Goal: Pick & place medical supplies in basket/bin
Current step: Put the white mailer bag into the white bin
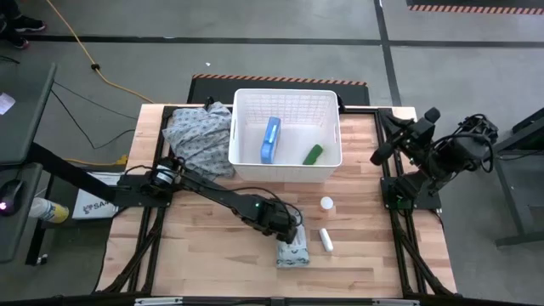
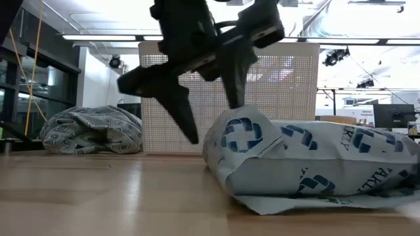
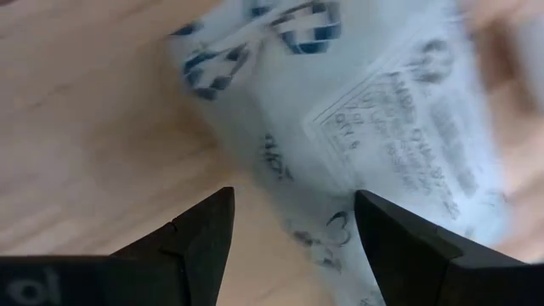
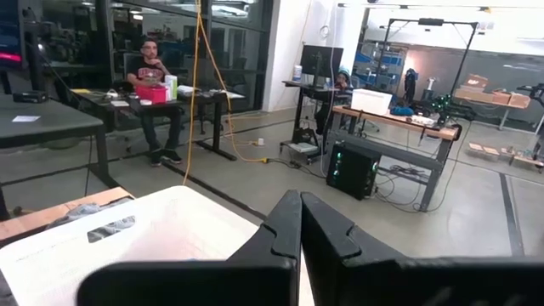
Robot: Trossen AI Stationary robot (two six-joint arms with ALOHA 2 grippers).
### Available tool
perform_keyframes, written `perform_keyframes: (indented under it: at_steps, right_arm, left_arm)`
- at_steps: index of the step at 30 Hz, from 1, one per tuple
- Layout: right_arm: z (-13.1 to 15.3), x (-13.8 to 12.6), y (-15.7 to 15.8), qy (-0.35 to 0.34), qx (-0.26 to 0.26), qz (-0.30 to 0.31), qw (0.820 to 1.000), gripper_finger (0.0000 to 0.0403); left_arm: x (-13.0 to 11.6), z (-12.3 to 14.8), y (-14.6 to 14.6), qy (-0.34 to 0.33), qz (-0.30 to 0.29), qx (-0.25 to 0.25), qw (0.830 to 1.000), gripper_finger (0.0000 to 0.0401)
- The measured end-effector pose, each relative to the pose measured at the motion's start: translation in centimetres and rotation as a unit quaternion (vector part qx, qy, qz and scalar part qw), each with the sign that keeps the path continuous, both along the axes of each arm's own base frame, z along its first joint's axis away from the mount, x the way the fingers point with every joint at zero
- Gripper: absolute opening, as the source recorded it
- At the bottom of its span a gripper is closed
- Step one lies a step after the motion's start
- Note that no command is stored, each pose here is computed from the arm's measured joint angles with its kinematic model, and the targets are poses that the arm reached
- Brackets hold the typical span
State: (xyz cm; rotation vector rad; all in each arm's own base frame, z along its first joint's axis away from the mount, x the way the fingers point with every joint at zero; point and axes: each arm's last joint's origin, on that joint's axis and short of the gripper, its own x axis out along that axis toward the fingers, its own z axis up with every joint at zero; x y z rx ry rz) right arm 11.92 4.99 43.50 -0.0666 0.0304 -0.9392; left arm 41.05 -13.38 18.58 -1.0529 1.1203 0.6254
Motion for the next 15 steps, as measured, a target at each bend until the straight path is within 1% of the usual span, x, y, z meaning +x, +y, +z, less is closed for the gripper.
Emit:
perform_keyframes:
  at_steps: [2,5,7,15]
  right_arm:
    - [-0.02,0.06,0.04,-0.001,0.000,0.001,1.000,0.0000]
    - [-0.07,0.20,0.14,0.001,-0.002,0.002,1.000,0.0000]
    - [-0.08,0.22,0.16,0.001,-0.002,0.002,1.000,0.0000]
    - [-0.07,0.21,0.15,0.002,-0.002,0.002,1.000,0.0000]
  left_arm:
    - [0.63,-0.52,-0.12,-0.012,-0.002,-0.014,1.000,0.0275]
    - [0.68,-1.00,-0.23,-0.002,-0.008,-0.026,1.000,0.0275]
    - [1.04,-1.13,-0.38,-0.013,-0.009,-0.034,0.999,0.0275]
    - [1.02,-1.18,-0.37,-0.013,-0.008,-0.034,0.999,0.0275]
